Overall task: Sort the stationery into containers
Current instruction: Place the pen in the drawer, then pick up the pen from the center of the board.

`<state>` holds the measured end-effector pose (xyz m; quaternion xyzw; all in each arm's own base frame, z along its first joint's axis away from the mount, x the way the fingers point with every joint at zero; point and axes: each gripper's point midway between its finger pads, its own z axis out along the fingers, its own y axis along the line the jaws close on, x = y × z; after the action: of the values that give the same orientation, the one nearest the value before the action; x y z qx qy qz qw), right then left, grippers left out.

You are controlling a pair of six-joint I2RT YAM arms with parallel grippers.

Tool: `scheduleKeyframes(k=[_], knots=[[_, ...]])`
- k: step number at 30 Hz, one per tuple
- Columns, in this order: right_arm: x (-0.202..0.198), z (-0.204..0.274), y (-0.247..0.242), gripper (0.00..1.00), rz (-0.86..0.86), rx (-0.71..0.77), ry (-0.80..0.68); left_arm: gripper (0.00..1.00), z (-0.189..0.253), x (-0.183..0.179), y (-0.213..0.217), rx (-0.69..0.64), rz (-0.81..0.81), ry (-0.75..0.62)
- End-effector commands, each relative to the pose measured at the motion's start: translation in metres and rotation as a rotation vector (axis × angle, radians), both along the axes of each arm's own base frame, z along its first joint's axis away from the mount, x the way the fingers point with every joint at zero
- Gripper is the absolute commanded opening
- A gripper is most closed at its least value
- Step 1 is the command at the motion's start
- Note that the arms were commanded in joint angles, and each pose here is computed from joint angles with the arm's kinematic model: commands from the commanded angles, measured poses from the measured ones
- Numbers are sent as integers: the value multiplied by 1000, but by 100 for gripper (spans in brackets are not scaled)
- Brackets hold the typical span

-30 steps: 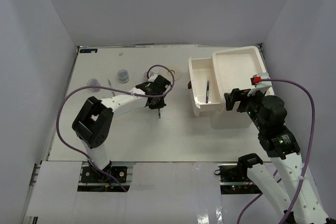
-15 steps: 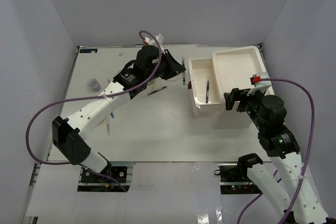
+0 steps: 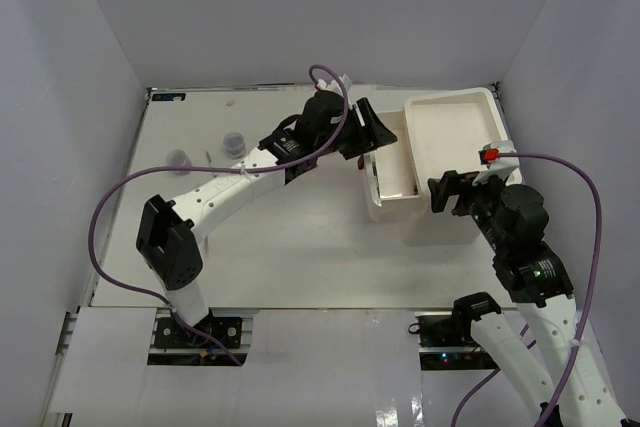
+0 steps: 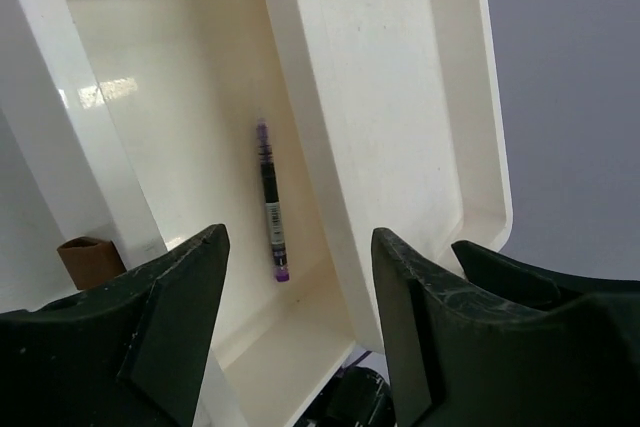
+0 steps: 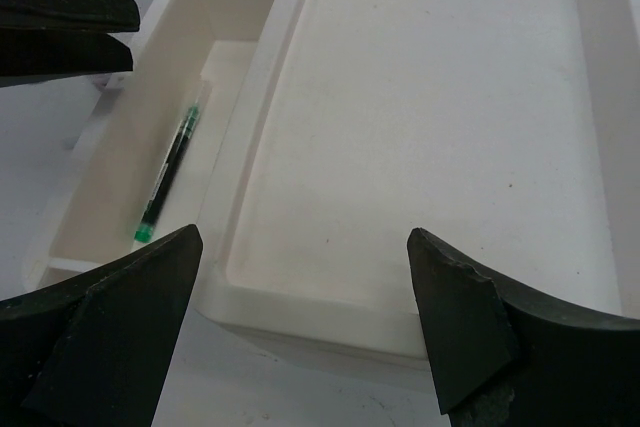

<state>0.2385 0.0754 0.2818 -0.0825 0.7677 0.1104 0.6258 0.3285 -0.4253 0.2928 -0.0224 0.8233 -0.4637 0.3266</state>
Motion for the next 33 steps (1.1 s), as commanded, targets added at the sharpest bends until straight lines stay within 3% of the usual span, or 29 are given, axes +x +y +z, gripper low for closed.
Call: scheduleKeyframes(k=[1, 6, 11, 17, 33], knots=[[-1, -11, -4, 90, -19, -9, 32, 70, 42, -3, 25, -39, 62, -94], [-1, -8, -1, 90, -3, -8, 31, 70, 27, 8, 85, 102, 276, -136], [-1, -6, 1, 90, 8, -7, 30, 70, -39, 6, 144, 238, 417, -20], [-1, -8, 2, 90, 13, -12, 33, 69, -106, 16, 208, 288, 567, 143], [-3, -15, 4, 90, 35, -16, 30, 64, -199, 65, 245, 370, 776, 322]])
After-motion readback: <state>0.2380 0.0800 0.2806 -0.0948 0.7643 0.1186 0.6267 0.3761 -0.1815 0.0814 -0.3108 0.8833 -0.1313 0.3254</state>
